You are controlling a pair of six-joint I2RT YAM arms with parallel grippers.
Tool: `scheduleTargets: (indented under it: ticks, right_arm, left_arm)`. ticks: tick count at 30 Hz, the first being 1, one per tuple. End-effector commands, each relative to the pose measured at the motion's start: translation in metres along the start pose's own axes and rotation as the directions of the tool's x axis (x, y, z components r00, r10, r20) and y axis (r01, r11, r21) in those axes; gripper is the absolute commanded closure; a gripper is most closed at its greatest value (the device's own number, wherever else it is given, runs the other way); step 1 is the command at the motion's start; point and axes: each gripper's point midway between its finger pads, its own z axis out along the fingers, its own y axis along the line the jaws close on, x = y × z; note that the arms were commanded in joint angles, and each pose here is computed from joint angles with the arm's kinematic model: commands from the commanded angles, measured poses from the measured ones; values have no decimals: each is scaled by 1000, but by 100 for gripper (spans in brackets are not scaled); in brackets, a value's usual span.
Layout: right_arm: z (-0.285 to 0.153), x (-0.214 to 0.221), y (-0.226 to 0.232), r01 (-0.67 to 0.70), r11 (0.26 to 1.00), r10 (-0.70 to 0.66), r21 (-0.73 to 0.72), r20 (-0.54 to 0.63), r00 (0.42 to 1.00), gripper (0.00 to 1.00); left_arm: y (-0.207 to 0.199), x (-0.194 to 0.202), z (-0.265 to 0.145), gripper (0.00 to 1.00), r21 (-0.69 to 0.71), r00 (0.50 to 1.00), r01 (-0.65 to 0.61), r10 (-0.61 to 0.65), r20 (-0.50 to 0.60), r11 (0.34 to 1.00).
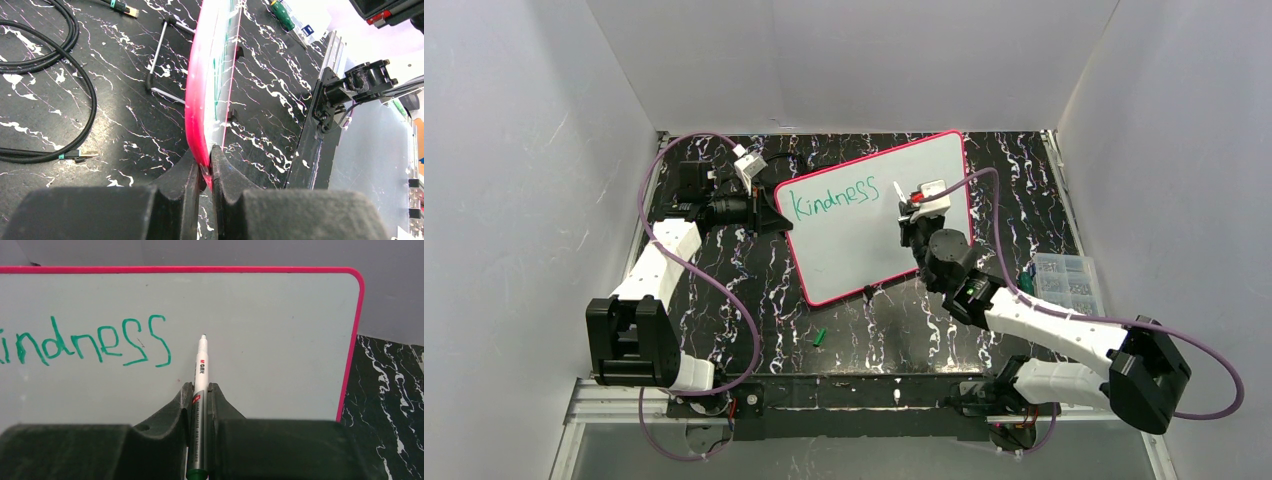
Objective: Write a sentence on the whiteboard
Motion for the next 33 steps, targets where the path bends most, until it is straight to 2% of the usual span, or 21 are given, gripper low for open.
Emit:
scheduleTargets:
  ticks: [1,18,26,33]
  right_arm:
    - [12,-36,-2,-32,999,34,-16,88,996,99]
    - [43,-52,-15,0,1000,-1,6,137,991,99]
    - [43,-37,-18,3,1000,-4,11,98,995,99]
    - [26,-2,-21,-38,999,38,0,19,999,99]
  left_arm:
    - [2,-11,-6,100,-57,995,-104,104,6,993]
    - [4,-10,-6,100,-59,995,-100,100,0,993]
    - [4,-9,-6,100,-59,995,-100,100,-2,993]
    - [4,-9,-6,100,-58,995,-100,100,-2,993]
